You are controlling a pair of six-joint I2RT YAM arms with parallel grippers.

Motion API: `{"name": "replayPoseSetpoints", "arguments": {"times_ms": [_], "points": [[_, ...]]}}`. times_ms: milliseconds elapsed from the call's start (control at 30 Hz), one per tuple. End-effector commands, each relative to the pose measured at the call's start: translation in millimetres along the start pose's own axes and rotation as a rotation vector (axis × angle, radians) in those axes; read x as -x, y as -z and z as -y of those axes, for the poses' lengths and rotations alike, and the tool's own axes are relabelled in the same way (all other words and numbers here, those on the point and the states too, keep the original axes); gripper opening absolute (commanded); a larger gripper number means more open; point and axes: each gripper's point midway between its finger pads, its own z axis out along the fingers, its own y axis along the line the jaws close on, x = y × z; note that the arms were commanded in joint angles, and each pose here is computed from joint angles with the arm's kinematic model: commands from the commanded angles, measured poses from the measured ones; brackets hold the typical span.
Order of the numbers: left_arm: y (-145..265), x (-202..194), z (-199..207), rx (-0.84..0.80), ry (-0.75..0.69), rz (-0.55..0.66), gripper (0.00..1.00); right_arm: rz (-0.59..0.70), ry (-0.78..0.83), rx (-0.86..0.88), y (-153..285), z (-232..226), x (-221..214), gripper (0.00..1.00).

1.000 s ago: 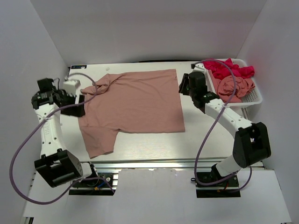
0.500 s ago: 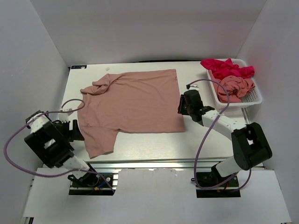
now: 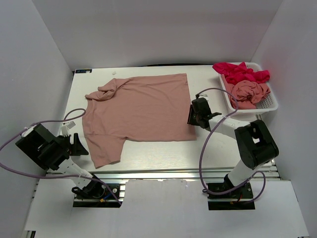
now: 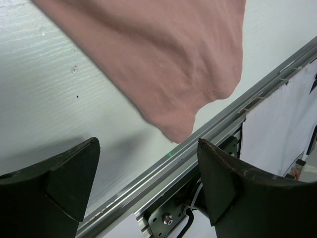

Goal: Fold and stack the t-shirts
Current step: Flatten out the tshirt

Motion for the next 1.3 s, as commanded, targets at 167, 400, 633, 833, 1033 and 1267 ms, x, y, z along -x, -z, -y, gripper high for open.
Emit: {"name": "replayPoseSetpoints", "arguments": {"times_ms": [167,400,633,833,1033,1267], "points": [[3,2,12,-0.044,-0.053,-0.031,0.89,0.091,-0.143,-0.005,-10,8,31,0.41],[8,3,-28,0.157,-0.063,-0.061,0.89,0.064,-0.218,-0.011,-8,20,27,0.41],[-6,-13,-24,0.164,-0.101,-0.145,0.89,0.068,-0.323,0.019,27,23,9,0.41],[-15,-13,-26,0.162,-0.1,-0.168,0.89,0.124,-0.349,0.055,54,21,15,0.41],[-16,-12,-42,0.228,-0.097,-0.171,0.89,0.134,-0.29,0.12,60,8,19,0.41],[-19,-20,-48,0.271,-0.118,-0.176,0.86,0.112,-0.254,0.172,58,-6,9,0.39]]}}
